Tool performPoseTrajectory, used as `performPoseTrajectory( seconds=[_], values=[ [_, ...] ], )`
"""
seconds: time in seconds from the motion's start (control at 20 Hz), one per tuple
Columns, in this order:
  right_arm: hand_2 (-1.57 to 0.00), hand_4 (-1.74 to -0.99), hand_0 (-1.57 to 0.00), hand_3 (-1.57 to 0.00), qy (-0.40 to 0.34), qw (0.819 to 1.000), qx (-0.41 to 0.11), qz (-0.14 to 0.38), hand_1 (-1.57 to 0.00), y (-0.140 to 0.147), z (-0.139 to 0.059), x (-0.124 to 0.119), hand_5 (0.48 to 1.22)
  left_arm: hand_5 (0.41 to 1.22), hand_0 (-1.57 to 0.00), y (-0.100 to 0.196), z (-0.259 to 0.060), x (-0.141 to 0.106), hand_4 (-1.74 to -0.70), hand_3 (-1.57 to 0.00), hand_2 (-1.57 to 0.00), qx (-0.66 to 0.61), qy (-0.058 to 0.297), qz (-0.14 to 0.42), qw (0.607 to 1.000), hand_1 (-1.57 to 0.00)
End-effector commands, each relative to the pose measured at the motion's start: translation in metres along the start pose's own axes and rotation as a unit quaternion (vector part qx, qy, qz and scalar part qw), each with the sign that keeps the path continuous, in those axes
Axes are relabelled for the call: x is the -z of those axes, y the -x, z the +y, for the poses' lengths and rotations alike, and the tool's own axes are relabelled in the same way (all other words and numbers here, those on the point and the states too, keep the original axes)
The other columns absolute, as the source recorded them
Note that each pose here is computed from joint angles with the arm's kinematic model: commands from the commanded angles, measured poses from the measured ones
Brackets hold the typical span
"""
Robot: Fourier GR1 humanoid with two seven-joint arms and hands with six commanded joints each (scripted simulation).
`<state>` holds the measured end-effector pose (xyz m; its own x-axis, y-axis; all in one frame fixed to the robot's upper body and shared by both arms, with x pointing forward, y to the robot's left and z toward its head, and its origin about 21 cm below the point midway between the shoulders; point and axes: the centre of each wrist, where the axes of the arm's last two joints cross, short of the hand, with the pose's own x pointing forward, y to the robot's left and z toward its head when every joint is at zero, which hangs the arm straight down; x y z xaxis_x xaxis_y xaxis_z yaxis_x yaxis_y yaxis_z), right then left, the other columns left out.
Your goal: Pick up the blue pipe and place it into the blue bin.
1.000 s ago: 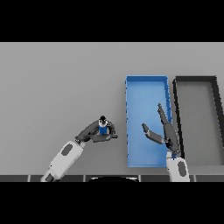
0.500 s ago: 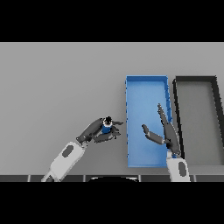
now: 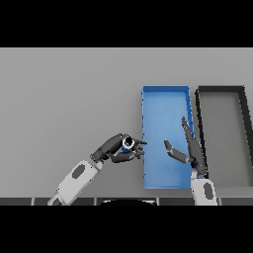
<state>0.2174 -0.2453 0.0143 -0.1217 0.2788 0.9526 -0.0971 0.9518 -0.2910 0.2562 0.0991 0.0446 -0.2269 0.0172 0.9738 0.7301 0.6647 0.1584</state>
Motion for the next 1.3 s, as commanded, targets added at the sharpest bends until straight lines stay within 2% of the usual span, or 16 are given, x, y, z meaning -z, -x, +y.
performPoseTrajectory(
  seconds=[0.0, 0.2, 0.3, 0.35, 0.4, 0.5, 0.7, 0.9, 1.05, 1.25],
  values=[
    [0.00, -1.128, 0.00, 0.00, -0.005, 1.000, 0.002, 0.009, 0.00, 0.000, 0.000, 0.000, 0.605, 1.219, -1.56, 0.000, -0.002, 0.001, -1.74, -1.50, -1.57, 0.006, -0.001, 0.009, 1.000, -1.57],
    [0.00, -1.178, 0.00, 0.00, -0.012, 1.000, 0.005, 0.013, 0.00, -0.001, -0.001, 0.000, 0.605, 1.219, -1.57, 0.000, 0.000, -0.001, -1.74, -1.50, -1.57, 0.009, -0.002, 0.018, 1.000, -1.57],
    [0.00, -1.176, 0.00, 0.00, -0.016, 1.000, 0.006, 0.008, 0.00, 0.000, -0.002, -0.003, 0.605, 1.219, -1.57, 0.003, 0.002, -0.002, -1.74, -1.49, -1.57, 0.012, -0.003, 0.025, 1.000, -1.57],
    [0.00, -1.186, 0.00, 0.00, -0.023, 1.000, 0.021, -0.004, 0.00, -0.001, -0.003, -0.002, 0.615, 1.220, -1.57, 0.001, 0.005, 0.001, -1.74, -1.50, -1.57, 0.012, -0.003, 0.024, 1.000, -1.57],
    [0.00, -1.196, 0.00, 0.00, -0.033, 0.998, 0.044, -0.024, 0.00, -0.009, -0.010, 0.003, 0.622, 1.220, -1.57, -0.001, 0.005, 0.003, -1.74, -1.50, -1.57, 0.014, -0.001, 0.024, 1.000, -1.57],
    [0.00, -1.212, 0.00, 0.00, -0.082, 0.988, 0.107, -0.072, 0.00, -0.028, -0.022, 0.003, 0.589, 1.220, -1.57, -0.001, 0.001, 0.002, -1.74, -1.50, -1.57, 0.009, 0.002, 0.021, 1.000, -1.57],
    [0.00, -1.303, 0.00, 0.00, -0.206, 0.968, 0.104, -0.102, 0.00, -0.075, -0.041, 0.018, 0.515, 1.221, -1.57, 0.000, 0.000, 0.002, -1.74, -1.49, -1.57, 0.018, 0.004, 0.025, 1.000, -1.57],
    [0.00, -1.306, 0.00, 0.00, -0.301, 0.945, 0.075, -0.103, 0.00, -0.115, -0.027, 0.032, 0.502, 1.221, -1.57, 0.001, -0.002, 0.001, -1.74, -1.49, -1.57, 0.019, 0.008, 0.018, 1.000, -1.57],
    [0.00, -1.311, 0.00, 0.00, -0.356, 0.925, 0.048, -0.121, 0.00, -0.131, -0.010, 0.045, 0.517, 1.221, -1.57, 0.000, 0.005, 0.002, -1.74, -1.48, -1.57, 0.020, 0.006, 0.022, 1.000, -1.57],
    [0.00, -1.253, 0.00, 0.00, -0.407, 0.903, 0.025, -0.133, 0.00, -0.146, 0.014, 0.057, 0.529, 1.221, -1.57, 0.000, 0.005, 0.003, -1.74, -1.49, -1.57, 0.013, 0.014, 0.017, 1.000, -1.57]
  ],
)
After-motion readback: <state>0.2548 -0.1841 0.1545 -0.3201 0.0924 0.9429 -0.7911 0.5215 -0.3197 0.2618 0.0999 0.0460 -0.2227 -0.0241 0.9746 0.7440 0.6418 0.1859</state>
